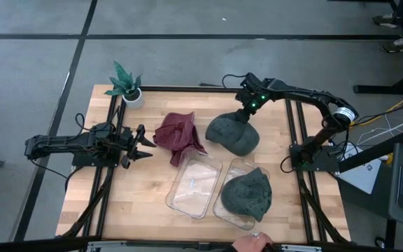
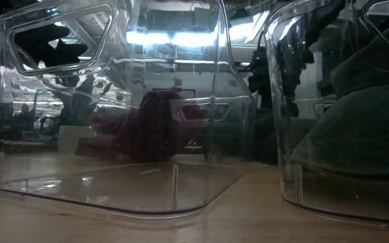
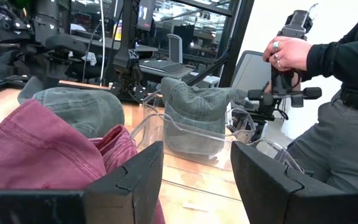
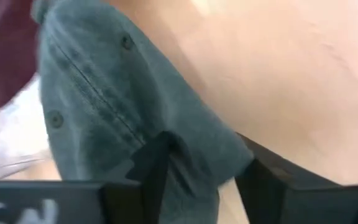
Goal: Pick & Place hat
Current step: Put the gray cap into the right transparent bin
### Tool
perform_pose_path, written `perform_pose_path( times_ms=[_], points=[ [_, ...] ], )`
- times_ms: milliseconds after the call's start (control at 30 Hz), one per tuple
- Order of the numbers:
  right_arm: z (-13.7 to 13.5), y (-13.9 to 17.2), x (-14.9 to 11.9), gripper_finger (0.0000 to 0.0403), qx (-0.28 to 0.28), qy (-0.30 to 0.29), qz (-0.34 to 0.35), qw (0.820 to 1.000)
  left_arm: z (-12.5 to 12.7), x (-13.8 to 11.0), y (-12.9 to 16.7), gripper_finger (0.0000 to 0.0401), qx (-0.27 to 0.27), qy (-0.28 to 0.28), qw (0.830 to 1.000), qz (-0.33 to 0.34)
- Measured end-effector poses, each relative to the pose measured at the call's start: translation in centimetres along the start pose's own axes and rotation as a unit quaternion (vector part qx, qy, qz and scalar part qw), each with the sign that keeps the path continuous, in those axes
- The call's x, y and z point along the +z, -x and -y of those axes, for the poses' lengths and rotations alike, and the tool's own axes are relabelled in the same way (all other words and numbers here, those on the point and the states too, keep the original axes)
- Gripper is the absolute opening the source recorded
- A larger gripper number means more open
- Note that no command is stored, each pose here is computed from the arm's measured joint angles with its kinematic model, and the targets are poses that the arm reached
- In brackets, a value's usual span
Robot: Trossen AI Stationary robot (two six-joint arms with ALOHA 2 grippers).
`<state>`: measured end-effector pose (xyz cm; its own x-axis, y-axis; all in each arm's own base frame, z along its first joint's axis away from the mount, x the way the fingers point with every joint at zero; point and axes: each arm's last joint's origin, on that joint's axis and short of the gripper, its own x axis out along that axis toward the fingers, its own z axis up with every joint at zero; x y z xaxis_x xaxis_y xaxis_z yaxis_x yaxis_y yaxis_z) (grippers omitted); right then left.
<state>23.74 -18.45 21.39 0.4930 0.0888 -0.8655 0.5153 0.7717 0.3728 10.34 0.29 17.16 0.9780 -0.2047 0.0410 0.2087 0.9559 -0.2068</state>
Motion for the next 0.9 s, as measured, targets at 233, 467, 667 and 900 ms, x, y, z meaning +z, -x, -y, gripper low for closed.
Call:
perform_pose_path(
  times_ms=[233, 467, 667, 900],
  points=[
    [0.2, 0.7, -0.6, 0.0245, -0.076, 0.004, -0.016, 0.997, 0.0, 0.0, 0.0, 0.0184, 0.0, 0.0, 1.0, 0.0],
    [0.0, 1.5, -0.5, 0.0285, -0.122, 0.031, 0.005, 0.992, 0.0, 0.0, 0.0, 0.0184, 0.0, 0.0, 1.0, 0.0],
    [-1.8, 2.1, 1.0, 0.0289, -0.115, 0.121, 0.039, 0.985, 0.0, 0.0, 0.0, 0.0184, 0.0, 0.0, 1.0, 0.0],
    [-4.3, 1.7, 2.5, 0.0282, -0.104, 0.236, 0.065, 0.964, 0.0, 0.0, 0.0, 0.0184, 0.0, 0.0, 1.0, 0.0]
  ],
)
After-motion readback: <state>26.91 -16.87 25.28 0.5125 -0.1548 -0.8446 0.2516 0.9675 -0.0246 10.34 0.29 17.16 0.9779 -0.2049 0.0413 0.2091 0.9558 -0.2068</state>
